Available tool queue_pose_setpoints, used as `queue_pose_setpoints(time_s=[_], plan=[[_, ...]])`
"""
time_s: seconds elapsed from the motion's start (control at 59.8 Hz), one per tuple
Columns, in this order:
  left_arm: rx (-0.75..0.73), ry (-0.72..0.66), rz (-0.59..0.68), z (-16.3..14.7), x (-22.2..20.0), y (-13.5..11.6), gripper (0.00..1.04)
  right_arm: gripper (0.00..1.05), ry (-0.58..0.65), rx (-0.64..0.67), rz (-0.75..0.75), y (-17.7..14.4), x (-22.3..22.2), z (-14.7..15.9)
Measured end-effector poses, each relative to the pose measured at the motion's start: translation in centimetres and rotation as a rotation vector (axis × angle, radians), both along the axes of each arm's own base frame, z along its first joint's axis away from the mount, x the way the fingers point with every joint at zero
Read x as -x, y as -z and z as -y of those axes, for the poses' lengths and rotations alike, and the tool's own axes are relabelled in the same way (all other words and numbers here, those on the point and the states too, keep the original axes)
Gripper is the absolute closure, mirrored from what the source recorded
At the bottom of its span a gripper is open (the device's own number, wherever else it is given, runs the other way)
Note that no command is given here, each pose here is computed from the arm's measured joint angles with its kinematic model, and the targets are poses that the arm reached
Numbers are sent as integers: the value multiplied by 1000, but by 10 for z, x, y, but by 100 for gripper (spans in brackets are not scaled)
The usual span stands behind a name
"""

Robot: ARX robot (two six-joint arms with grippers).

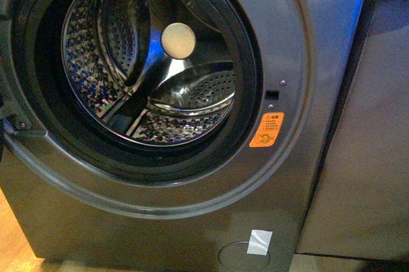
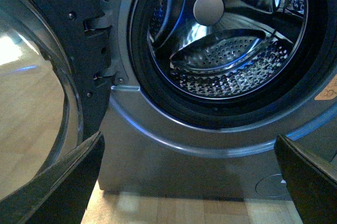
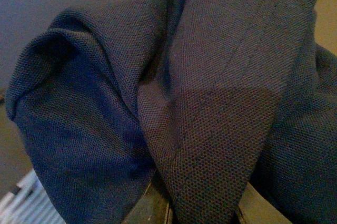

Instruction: Put clothes into washing machine

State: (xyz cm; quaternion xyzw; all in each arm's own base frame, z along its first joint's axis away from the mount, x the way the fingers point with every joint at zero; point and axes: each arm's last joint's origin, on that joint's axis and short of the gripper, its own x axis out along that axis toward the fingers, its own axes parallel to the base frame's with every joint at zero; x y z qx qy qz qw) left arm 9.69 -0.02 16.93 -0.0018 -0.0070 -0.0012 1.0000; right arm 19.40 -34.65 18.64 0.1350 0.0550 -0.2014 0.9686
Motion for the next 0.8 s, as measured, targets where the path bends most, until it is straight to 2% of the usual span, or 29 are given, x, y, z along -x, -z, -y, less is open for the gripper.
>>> queue_pose_setpoints(time_s=[0.134, 0.184, 0.418, 0.602, 0.686, 0.803], plan=[[0, 0, 0, 0, 0, 0, 7, 92, -35, 59, 102, -51, 2, -14], [0, 0, 0, 0, 0, 0, 7, 92, -68, 96, 153, -80, 1, -26], [0, 0, 0, 0, 0, 0, 7, 92, -221, 224, 299, -175, -11, -88], [0, 0, 0, 0, 0, 0, 7, 92, -317, 300, 426, -254, -21, -146], [0, 0, 0, 0, 0, 0, 7, 92, -392, 318, 490, -299, -29, -197], [0, 0, 0, 0, 0, 0, 7, 92, -463, 311, 510, -325, -39, -241]])
